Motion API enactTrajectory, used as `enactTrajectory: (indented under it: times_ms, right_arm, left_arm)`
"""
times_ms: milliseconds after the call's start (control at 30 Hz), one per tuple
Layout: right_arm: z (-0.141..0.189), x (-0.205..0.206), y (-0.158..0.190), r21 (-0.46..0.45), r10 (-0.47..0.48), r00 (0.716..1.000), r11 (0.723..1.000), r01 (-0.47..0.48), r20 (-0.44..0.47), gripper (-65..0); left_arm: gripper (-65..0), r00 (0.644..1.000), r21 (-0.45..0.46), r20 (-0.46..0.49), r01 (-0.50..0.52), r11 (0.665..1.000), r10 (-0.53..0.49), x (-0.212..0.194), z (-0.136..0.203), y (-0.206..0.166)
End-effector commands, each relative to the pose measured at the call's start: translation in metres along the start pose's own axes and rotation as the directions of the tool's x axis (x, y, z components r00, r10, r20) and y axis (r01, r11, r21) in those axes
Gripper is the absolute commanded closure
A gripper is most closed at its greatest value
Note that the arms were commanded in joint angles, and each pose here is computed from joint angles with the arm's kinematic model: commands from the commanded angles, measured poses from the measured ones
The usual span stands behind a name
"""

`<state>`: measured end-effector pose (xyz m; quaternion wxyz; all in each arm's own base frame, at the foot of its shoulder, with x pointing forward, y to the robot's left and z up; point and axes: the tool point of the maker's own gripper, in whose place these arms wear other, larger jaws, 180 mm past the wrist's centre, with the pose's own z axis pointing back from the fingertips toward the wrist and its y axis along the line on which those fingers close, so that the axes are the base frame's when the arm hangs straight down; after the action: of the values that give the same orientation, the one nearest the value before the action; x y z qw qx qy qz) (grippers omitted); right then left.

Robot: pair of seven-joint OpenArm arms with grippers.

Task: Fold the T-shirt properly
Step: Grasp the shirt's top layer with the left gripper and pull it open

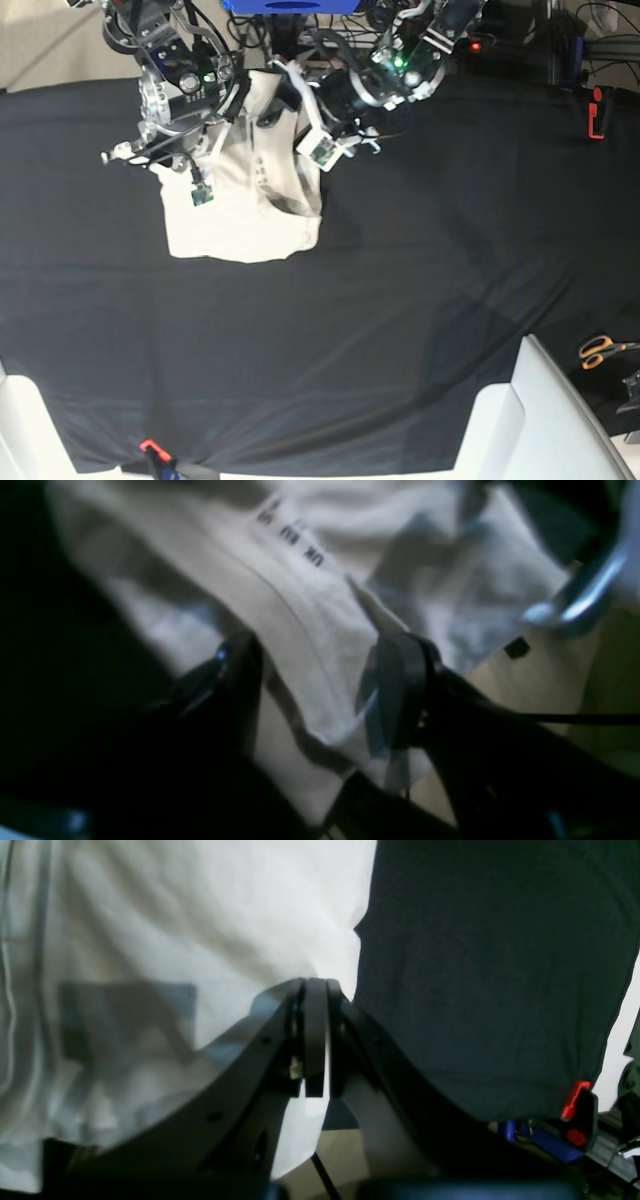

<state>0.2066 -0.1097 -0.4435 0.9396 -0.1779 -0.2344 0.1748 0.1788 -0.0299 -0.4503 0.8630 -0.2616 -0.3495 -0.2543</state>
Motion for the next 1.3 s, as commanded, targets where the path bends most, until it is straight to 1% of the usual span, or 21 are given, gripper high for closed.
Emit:
enactTrajectory:
  times_ms: [0, 67, 133, 233, 300, 400, 533, 667, 700, 1033, 1267]
  right_arm:
    - [-0.001, 0.007, -0.005, -0.017, -0.001, 1.0, 1.0, 0.001, 0.021, -0.2]
    - [-0.005, 0.002, -0.004, -0.021, 0.008, 1.0, 1.0, -0.008, 0.004, -0.2]
    - [-0.007, 0.0, -0.004, -0.022, 0.013, 1.0, 1.0, -0.013, -0.001, -0.2]
    - [-0.007, 0.005, -0.004, -0.023, 0.013, 1.0, 1.0, -0.013, 0.028, -0.2]
    - [-0.006, 0.006, -0.004, -0.023, 0.013, 0.999, 1.0, -0.013, 0.033, -0.2]
    - [-0.007, 0.007, -0.005, -0.024, 0.013, 0.999, 1.0, -0.012, 0.036, -0.2]
    - [-0.007, 0.008, -0.005, -0.025, 0.012, 0.999, 1.0, -0.011, 0.037, -0.2]
    - [-0.007, 0.008, -0.005, -0.025, 0.012, 0.999, 1.0, -0.011, 0.037, 0.0]
    - [-0.007, 0.008, -0.005, -0.025, 0.012, 0.999, 1.0, -0.011, 0.037, 0.0]
    - [-0.007, 0.008, -0.004, -0.024, 0.011, 0.999, 1.0, -0.01, 0.037, 0.0]
    - [-0.007, 0.011, -0.006, -0.026, 0.01, 0.999, 1.0, -0.009, 0.044, 0.0]
  left_arm:
    - [-29.3, 0.999, -0.012, 0.031, 0.006, 1.0, -0.005, 0.009, 0.0, -0.002]
    - [-25.2, 1.0, -0.012, 0.029, 0.003, 1.0, -0.003, 0.009, -0.001, -0.002]
    - [-19.1, 1.0, -0.013, 0.029, 0.001, 1.0, -0.001, 0.008, 0.0, -0.002]
    - [-6.7, 1.0, -0.013, 0.03, 0.005, 1.0, -0.005, 0.009, 0.001, -0.002]
    - [0.0, 1.0, -0.013, 0.03, 0.005, 1.0, -0.005, 0.008, 0.001, -0.002]
    - [0.0, 1.0, -0.012, 0.022, -0.01, 1.0, 0.011, 0.002, 0.005, -0.005]
    - [0.0, 0.999, -0.018, 0.036, -0.016, 1.0, 0.017, 0.004, 0.011, -0.012]
    - [0.0, 0.999, 0.069, 0.032, -0.042, 0.997, 0.04, 0.0, 0.019, 0.001]
    - [0.0, 0.999, 0.076, 0.031, -0.045, 0.996, 0.042, 0.0, 0.02, 0.002]
    - [0.0, 0.999, 0.078, 0.007, -0.045, 0.996, 0.045, -0.011, 0.025, 0.002]
    - [0.0, 0.999, 0.09, -0.021, -0.023, 0.996, 0.025, -0.021, 0.031, 0.011]
